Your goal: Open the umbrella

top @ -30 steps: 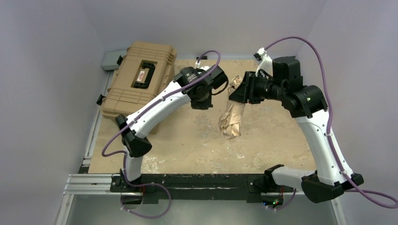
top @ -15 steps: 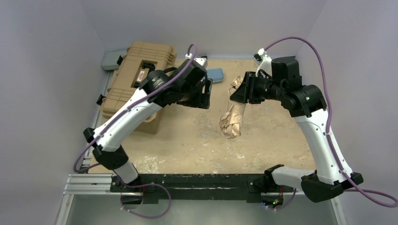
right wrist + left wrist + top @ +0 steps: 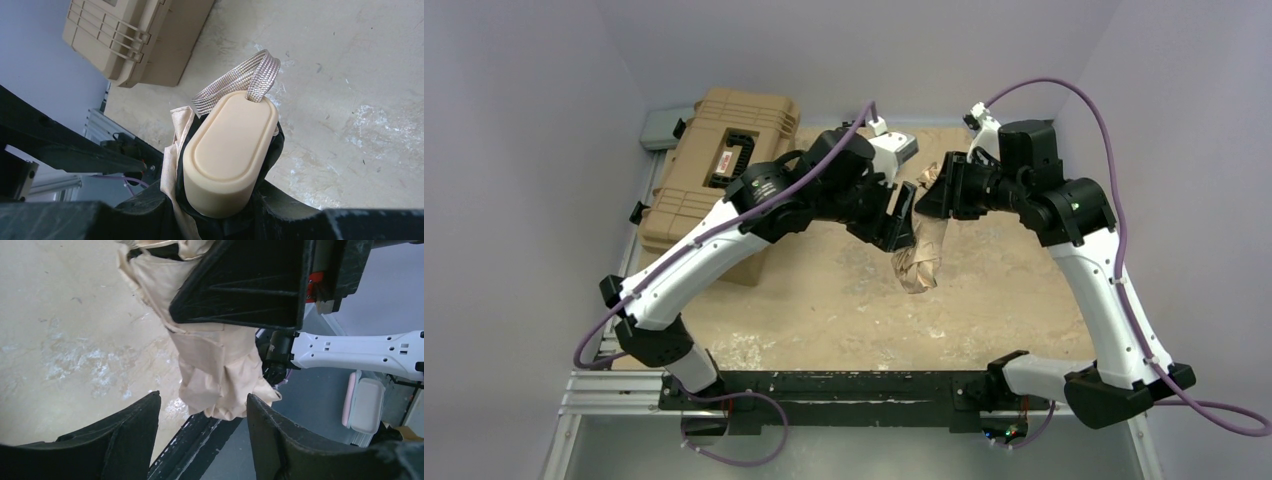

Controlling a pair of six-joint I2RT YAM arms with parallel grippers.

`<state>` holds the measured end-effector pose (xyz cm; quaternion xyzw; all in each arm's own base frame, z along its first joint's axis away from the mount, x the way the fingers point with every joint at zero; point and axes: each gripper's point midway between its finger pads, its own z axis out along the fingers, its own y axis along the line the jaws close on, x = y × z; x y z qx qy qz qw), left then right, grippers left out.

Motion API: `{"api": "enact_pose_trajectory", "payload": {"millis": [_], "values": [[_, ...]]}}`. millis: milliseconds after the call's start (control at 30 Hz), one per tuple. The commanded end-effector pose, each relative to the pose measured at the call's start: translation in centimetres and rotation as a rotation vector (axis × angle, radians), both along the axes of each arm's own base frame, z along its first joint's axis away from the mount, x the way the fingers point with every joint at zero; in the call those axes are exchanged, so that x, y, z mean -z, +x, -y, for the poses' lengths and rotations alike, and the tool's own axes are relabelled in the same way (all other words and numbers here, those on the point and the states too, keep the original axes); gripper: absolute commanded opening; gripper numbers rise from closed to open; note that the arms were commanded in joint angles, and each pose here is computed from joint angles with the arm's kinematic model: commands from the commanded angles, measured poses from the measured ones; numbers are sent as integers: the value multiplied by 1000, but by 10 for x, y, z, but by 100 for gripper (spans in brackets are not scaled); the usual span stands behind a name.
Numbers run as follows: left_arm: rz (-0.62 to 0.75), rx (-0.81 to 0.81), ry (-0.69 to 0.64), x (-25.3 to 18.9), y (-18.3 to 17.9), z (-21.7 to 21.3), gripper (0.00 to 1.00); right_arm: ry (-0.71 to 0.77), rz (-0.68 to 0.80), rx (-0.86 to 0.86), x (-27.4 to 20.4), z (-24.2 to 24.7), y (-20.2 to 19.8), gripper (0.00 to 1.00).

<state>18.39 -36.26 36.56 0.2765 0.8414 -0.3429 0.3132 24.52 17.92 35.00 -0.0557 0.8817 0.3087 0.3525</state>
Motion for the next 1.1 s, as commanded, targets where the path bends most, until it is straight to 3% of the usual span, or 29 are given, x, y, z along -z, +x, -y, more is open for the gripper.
{"api": "enact_pose_trajectory", "payload": {"millis": [0,233,567,1067], "values": [[23,70,-83,-19,-3,29,60,22,50,10,-15,0,1,0],[9,18,-79,-19,7,39,41,20,51,4,-15,0,-1,0],[31,-69,-28,-13,20,30,27,30,56,-15,-17,-2,-4,0],[-17,-1,-54,-7,11,44,29,57,62,-39,-23,-7,-7,0]]}}
